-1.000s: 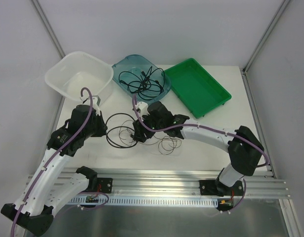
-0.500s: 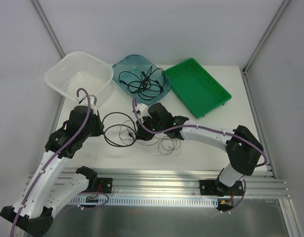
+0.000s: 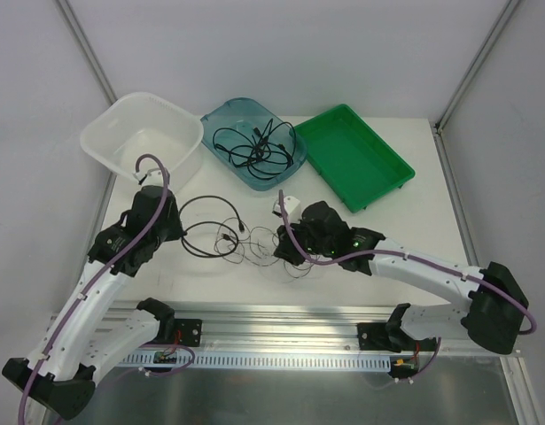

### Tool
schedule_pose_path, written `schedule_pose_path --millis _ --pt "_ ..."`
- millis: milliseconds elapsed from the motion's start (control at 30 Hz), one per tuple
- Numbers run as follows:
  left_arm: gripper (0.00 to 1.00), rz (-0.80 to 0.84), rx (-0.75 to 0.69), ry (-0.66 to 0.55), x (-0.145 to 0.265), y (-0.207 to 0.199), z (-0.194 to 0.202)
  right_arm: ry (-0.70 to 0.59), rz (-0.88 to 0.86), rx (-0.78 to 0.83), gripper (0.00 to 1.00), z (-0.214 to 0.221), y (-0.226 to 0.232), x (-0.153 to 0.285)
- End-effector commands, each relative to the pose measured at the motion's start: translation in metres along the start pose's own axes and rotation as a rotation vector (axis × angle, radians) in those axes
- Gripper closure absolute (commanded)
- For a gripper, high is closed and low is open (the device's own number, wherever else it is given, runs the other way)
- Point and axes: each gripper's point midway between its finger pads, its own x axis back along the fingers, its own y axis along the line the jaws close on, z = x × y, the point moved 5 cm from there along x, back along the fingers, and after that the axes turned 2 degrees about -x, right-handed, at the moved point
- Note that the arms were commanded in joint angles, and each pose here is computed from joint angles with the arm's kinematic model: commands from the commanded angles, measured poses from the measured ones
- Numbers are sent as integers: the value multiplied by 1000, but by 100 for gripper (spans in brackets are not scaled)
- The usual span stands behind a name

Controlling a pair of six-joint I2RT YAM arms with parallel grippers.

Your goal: Untangle the cables

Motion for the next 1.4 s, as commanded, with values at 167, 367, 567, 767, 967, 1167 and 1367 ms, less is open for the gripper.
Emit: schedule_pose_path --millis 167,367,567,767,967,1167,1367 --pt "100 159 105 -65 11 -22 -18 46 142 -68 99 29 -22 23" --pt "100 193 143 -88 13 -28 -24 51 160 -100 99 30 -25 17" --pt "100 221 154 -105 21 -29 -27 17 60 -132 62 18 -13 0" --pt "100 250 165 -127 30 -30 -29 -20 64 -215 33 -1 -16 -37" --pt "100 269 181 -137 34 -30 -28 -96 143 -280 29 -21 -35 -66" --pt "100 277 181 -140 37 -29 -27 -131 68 -287 23 -38 -42 -94" --pt "100 288 189 -142 39 -30 -27 -114 55 -336 23 -28 -58 -122"
